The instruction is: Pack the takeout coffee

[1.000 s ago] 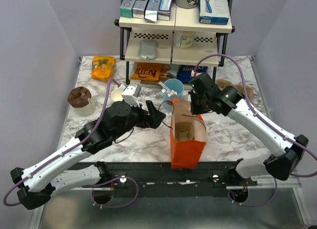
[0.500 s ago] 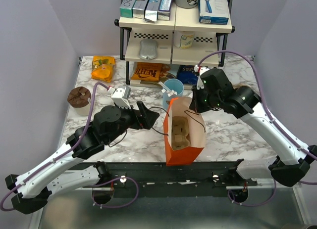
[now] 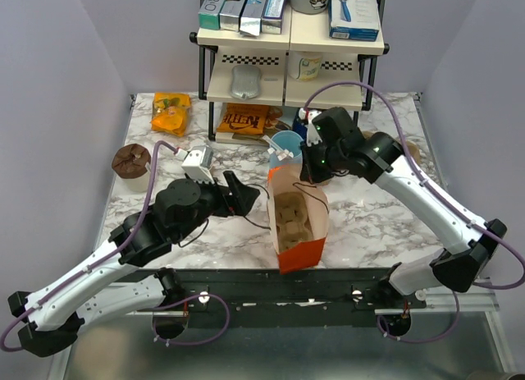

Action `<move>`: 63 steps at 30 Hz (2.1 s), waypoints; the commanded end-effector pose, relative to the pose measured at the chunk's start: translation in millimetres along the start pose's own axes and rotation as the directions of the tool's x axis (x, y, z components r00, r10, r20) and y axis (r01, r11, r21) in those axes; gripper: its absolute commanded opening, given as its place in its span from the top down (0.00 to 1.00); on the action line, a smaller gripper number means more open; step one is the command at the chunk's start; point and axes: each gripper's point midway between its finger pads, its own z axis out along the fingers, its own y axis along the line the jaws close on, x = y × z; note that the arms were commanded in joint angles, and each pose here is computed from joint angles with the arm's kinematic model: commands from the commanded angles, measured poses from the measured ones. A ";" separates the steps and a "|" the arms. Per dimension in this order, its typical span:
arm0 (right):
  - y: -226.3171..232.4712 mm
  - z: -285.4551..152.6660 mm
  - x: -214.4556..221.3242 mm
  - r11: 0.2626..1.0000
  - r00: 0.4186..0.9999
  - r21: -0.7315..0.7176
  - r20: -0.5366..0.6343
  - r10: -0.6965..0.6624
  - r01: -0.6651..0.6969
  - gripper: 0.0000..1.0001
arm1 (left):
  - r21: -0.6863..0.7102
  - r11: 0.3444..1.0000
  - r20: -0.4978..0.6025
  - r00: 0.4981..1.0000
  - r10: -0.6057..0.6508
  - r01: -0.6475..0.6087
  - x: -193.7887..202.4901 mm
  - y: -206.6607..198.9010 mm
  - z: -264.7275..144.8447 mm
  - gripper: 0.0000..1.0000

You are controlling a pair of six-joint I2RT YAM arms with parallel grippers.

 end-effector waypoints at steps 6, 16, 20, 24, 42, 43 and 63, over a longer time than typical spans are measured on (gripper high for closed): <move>20.9 -70.1 -21.9 0.980 0.979 -0.126 0.148 -0.136 0.155 0.99 | -0.011 1.000 0.067 0.998 -0.016 0.016 -11.9 7.9 -13.5 0.01; 4.6 4.6 16.9 0.991 0.994 -0.086 -0.002 -0.106 0.106 0.99 | 0.044 0.999 0.095 0.995 -0.018 0.013 -17.2 1.7 -21.3 0.01; 2.5 11.1 11.8 0.996 0.997 -0.059 0.014 -0.069 0.070 0.60 | 0.024 1.000 0.067 0.998 -0.003 0.001 -12.4 2.8 -15.8 0.01; 12.3 -25.6 -23.3 0.994 0.985 -0.079 0.162 -0.060 0.074 0.37 | 0.046 0.999 0.048 0.999 -0.003 0.001 -11.6 -6.1 -10.1 0.01; -41.0 -117.0 -29.5 0.993 0.797 0.078 0.604 0.019 -0.083 0.00 | -0.128 0.989 -0.218 0.975 0.050 -0.079 4.3 -18.5 28.7 0.01; -44.5 -116.9 -27.9 0.992 0.794 0.090 0.608 0.017 -0.091 0.00 | -0.118 0.989 -0.253 0.966 0.052 -0.084 10.5 -20.9 30.2 0.01; -68.4 -105.5 -20.1 0.970 0.806 0.225 0.589 -0.060 -0.092 0.00 | -0.152 0.969 -0.493 0.865 0.096 -0.194 44.6 -13.8 26.9 0.97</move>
